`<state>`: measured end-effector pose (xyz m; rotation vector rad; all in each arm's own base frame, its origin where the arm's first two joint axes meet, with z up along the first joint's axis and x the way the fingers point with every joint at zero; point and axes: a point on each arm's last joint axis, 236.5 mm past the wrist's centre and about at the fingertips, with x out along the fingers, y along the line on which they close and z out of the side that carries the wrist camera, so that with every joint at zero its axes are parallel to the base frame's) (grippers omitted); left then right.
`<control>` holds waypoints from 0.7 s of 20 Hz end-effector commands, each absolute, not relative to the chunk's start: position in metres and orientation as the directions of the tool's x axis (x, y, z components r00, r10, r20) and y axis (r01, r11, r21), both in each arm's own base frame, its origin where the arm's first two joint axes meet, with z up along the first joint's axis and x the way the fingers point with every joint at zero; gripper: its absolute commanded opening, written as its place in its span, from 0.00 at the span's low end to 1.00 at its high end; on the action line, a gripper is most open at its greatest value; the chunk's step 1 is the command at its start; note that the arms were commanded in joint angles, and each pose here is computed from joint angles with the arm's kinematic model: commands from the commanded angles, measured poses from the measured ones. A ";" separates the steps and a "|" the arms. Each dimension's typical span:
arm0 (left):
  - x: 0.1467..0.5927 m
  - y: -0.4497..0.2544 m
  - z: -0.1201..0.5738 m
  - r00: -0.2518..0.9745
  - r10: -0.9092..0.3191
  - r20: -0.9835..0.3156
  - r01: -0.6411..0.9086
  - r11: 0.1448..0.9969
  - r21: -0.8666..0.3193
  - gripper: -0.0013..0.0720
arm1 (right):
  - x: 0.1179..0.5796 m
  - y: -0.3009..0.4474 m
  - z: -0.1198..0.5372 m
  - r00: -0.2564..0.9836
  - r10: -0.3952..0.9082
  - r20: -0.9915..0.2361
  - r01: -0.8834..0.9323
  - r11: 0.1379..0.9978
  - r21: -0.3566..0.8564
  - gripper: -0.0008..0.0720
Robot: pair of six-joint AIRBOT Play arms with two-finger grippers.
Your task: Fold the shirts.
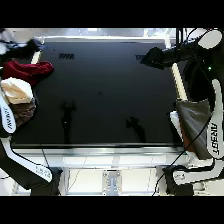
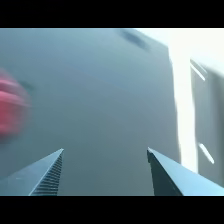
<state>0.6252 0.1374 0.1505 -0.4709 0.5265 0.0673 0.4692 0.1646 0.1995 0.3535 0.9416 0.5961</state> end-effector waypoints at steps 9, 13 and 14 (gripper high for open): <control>0.633 0.351 0.024 0.845 0.363 -0.394 -0.530 0.673 -0.516 0.85 | 0.511 0.178 0.258 0.626 0.668 -0.403 -0.345 0.700 0.625 0.57; 0.645 0.358 -0.023 0.840 0.399 -0.368 -0.543 0.617 -0.570 0.85 | 0.515 0.197 0.268 0.646 0.675 -0.357 -0.375 0.688 0.622 0.57; 0.647 0.357 -0.031 0.839 0.399 -0.370 -0.544 0.611 -0.575 0.84 | 0.517 0.202 0.273 0.657 0.674 -0.339 -0.383 0.685 0.620 0.57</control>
